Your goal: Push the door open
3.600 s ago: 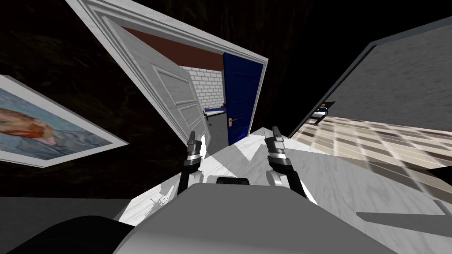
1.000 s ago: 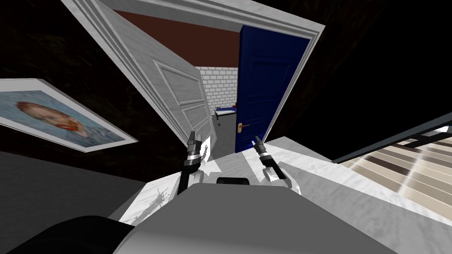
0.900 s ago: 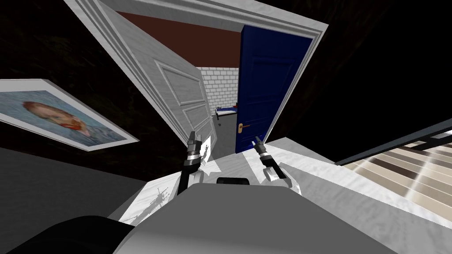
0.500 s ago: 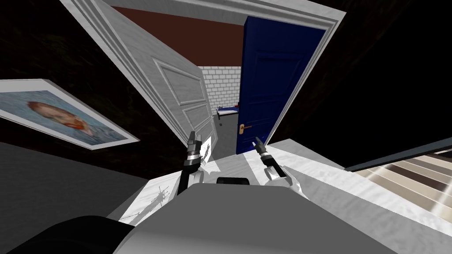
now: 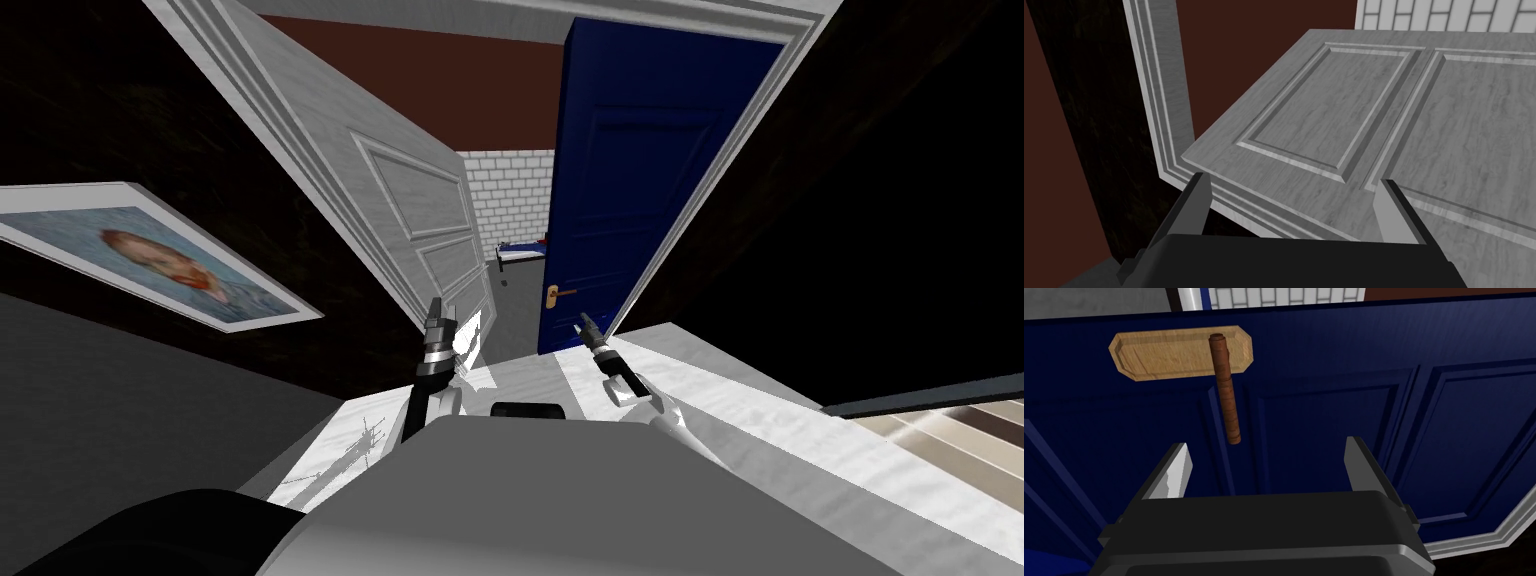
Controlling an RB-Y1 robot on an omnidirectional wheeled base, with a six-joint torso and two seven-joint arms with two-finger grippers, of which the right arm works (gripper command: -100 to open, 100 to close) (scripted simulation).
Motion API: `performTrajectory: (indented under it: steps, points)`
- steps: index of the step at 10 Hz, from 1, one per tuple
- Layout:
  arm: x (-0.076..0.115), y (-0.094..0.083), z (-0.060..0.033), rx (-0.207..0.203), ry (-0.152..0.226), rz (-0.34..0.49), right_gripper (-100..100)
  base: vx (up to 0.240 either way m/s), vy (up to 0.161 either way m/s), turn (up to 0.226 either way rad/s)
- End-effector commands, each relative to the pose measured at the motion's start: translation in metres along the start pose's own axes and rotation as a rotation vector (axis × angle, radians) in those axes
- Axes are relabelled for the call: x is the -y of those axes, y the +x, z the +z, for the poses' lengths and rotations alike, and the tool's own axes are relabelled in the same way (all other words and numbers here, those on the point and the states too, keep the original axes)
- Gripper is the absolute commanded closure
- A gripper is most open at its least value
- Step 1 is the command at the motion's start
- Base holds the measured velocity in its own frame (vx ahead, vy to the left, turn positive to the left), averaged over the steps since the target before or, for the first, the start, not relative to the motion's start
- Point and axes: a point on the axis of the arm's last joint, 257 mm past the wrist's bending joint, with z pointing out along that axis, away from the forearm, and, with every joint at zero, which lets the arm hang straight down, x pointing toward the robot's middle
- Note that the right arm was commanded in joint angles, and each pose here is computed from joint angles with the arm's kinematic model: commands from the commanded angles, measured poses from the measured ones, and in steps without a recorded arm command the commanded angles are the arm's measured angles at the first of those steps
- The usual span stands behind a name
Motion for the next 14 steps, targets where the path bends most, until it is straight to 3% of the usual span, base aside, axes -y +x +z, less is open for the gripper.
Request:
performTrajectory:
  steps: [1,9,14]
  points:
    - [0.008,-0.009,0.0003,0.003,0.023,0.002,-100,0.098,-0.048,0.077]
    - [0.039,-0.057,-0.0002,0.033,0.114,-0.001,-100,0.100,-0.046,0.080]
    - [0.040,-0.060,0.0064,0.050,0.115,-0.001,-100,0.121,-0.011,0.040]
